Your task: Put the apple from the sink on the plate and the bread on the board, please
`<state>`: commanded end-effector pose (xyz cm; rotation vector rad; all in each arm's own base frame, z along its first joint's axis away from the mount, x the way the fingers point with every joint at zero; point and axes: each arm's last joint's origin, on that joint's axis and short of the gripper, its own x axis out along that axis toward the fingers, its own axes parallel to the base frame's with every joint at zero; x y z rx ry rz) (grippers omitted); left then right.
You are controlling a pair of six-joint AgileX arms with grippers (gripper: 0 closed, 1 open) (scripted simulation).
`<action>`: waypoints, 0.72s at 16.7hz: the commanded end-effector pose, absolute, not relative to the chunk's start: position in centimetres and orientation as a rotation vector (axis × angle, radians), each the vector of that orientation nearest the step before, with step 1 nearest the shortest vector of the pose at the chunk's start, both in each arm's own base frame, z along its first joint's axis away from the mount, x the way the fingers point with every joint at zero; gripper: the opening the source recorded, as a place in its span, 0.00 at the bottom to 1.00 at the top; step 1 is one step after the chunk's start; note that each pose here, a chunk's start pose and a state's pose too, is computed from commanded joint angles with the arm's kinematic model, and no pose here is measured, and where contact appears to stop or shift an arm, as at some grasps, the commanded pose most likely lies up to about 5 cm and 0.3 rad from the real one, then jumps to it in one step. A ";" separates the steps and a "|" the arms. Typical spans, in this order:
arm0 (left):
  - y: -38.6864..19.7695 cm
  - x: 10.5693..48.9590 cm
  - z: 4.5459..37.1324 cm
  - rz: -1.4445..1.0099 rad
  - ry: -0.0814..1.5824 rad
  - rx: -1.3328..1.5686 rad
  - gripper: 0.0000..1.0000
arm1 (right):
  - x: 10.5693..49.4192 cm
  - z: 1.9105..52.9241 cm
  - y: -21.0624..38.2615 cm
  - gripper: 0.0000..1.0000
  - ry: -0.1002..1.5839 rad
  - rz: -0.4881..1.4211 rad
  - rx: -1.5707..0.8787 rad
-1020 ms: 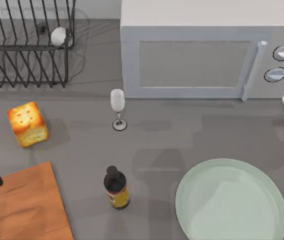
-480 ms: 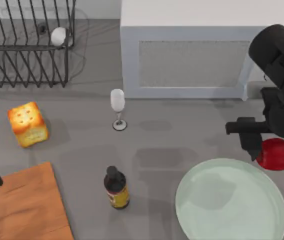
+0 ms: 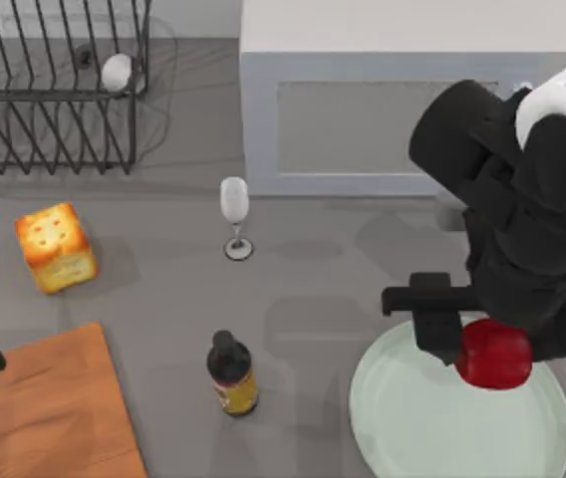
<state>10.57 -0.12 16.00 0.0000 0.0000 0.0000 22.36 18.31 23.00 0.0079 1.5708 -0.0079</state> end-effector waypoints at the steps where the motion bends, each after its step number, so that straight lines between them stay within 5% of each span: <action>1: -0.1 10.6 16.0 0.000 0.000 0.000 1.00 | 22.4 23.0 18.3 0.00 1.571 -0.008 0.008; 4: -0.1 10.6 16.0 0.000 0.000 0.000 1.00 | 22.4 23.0 18.3 0.00 1.571 -0.008 0.008; 12: -0.1 10.6 16.0 0.000 0.000 0.000 1.00 | 22.4 23.0 18.3 0.60 1.571 -0.008 0.008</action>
